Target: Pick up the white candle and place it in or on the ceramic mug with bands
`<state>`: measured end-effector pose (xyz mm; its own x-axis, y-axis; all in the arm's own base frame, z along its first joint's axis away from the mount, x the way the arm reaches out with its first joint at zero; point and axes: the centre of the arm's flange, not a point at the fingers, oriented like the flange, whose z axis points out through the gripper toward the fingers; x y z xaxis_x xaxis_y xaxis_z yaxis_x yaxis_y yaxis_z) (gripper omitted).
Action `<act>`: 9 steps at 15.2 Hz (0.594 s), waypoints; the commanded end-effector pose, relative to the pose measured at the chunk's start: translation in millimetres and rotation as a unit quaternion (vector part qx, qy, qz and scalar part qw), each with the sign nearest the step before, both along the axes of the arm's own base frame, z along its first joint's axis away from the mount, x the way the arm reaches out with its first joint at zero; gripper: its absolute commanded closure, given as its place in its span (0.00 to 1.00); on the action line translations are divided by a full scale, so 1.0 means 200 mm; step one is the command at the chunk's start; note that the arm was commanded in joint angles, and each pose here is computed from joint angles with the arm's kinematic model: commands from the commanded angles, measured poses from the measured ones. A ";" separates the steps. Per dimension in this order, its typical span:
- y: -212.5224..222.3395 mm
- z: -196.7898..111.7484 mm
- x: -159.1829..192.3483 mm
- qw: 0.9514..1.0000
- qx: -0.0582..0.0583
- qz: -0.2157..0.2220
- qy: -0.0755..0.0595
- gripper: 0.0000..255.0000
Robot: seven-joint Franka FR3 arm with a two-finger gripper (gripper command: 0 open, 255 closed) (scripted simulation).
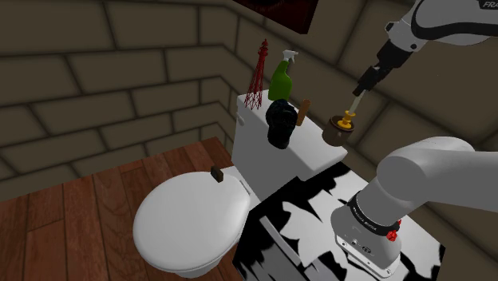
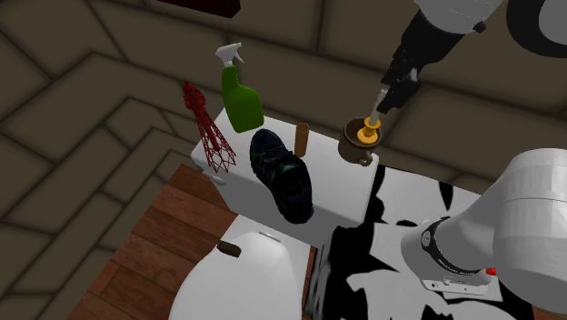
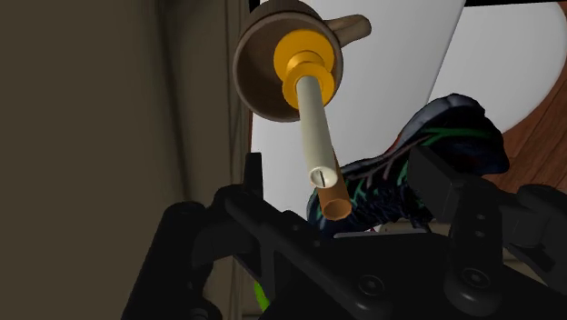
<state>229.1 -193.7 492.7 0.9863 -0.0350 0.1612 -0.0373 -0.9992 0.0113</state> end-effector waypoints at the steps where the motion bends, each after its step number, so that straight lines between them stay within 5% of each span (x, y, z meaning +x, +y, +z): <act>1: 0.00 -0.01 0.00 1.000 0.002 -0.001 0.002 0.00; 9: 0.00 0.24 -0.04 1.000 0.002 -0.001 0.001 0.00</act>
